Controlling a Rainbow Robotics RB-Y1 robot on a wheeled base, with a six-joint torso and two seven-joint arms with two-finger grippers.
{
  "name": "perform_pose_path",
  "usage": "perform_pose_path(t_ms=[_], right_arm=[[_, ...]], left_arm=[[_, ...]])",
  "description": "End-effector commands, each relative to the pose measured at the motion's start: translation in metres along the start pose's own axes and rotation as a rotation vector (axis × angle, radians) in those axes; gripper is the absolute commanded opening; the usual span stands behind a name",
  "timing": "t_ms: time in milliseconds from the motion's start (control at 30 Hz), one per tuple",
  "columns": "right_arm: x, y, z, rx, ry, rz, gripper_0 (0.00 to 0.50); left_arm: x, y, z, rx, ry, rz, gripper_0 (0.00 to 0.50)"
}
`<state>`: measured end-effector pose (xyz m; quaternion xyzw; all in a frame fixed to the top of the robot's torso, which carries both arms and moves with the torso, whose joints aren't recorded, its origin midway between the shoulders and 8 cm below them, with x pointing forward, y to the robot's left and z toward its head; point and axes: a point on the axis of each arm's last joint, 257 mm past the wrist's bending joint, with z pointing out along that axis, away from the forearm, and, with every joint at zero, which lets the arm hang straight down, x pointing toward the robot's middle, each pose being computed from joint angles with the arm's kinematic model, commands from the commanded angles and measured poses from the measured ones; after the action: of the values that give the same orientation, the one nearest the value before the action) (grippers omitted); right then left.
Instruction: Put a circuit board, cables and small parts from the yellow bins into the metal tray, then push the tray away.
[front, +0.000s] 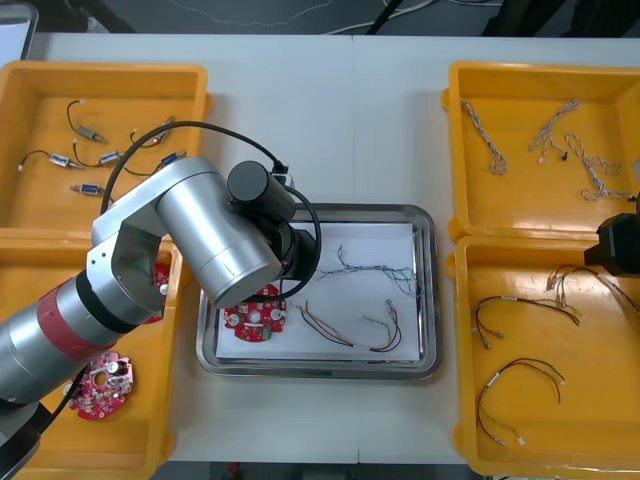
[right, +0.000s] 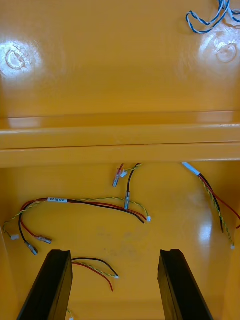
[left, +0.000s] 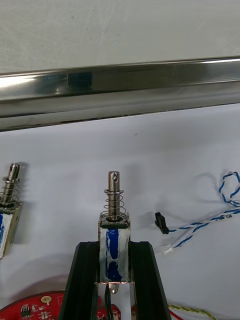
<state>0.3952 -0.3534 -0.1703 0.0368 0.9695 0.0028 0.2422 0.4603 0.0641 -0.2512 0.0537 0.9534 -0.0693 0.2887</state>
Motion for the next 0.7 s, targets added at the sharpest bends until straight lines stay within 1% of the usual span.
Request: perform_pose_path(t_ms=[33,67,133,200,367,700], right_arm=[[-0.002,0.003,-0.010,-0.013,-0.034,0.061,0.500],[-0.002,0.003,-0.010,-0.013,-0.035,0.060,0.500],[-0.002,0.003,-0.010,-0.013,-0.036,0.059,0.500],[-0.002,0.005,-0.011,-0.016,-0.037,0.056,0.500],[-0.002,0.005,-0.011,-0.017,-0.037,0.055,0.500],[-0.002,0.005,-0.011,-0.017,-0.038,0.054,0.500]], left_arm=[[-0.015,-0.027,-0.009,0.036,-0.044,0.146,0.000],[-0.014,-0.027,-0.009,0.035,-0.044,0.148,0.000],[-0.014,-0.024,-0.008,0.022,-0.045,0.154,0.000],[-0.014,-0.021,-0.006,0.003,-0.054,0.164,0.000],[-0.016,-0.014,-0.001,-0.021,-0.055,0.163,0.000],[-0.013,-0.012,0.002,-0.027,-0.050,0.159,0.000]])
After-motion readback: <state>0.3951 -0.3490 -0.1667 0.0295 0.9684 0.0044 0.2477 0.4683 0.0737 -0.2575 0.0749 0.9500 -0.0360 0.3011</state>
